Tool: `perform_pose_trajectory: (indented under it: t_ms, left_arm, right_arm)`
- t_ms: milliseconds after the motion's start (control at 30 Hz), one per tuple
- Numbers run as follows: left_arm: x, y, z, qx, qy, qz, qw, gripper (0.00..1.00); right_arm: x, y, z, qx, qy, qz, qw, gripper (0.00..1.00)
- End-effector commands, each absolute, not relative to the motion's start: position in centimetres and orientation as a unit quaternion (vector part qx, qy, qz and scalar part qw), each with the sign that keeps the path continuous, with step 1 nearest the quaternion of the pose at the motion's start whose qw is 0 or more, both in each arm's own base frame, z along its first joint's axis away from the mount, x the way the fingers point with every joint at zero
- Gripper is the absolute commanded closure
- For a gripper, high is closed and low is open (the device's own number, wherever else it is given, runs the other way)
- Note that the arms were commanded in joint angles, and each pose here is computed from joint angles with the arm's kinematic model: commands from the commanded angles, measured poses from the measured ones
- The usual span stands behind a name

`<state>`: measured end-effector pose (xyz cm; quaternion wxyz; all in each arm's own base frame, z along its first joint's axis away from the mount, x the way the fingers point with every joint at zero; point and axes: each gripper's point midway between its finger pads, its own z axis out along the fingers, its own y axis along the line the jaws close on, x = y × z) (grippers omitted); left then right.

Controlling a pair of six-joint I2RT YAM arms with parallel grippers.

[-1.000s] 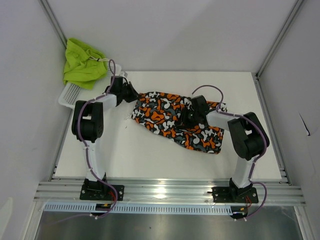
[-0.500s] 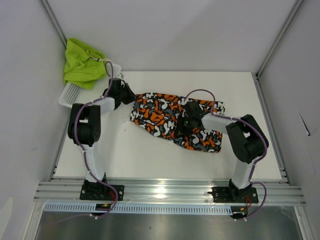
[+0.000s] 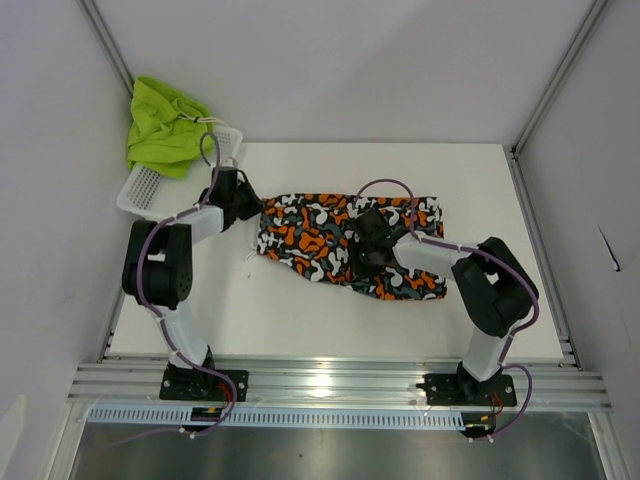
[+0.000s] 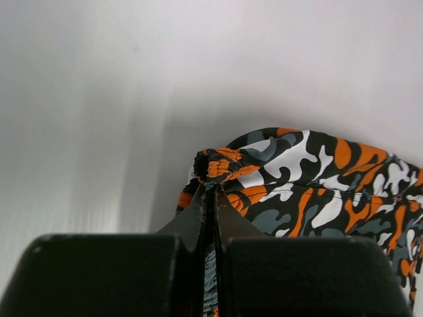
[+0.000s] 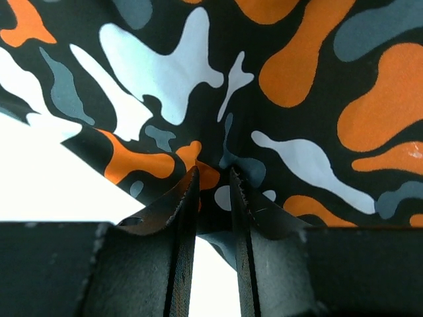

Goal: Fold and stack the shorts
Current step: Fold the shorts

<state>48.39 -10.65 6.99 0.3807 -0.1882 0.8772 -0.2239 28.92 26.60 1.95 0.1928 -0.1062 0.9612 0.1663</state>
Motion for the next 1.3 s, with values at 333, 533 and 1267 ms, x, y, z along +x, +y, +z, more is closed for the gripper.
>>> perform_pose_trajectory:
  t_ms: [333,533,1267]
  left_arm:
    - [40.6,-8.1,8.0,-0.242,0.868,-0.185,0.391,0.89]
    - [38.8,-8.8,8.6,-0.227,0.880,-0.193,0.370,0.23]
    - [30.8,-4.7,10.0,-0.329,0.854,-0.192,0.355,0.14]
  right_arm:
    - [21.3,20.5,2.1,-0.169,0.978,0.045,0.118,0.69]
    - [23.4,21.1,5.6,-0.155,0.970,0.062,0.175,0.57]
    - [25.8,41.0,12.1,-0.356,0.846,0.161,0.364,0.22]
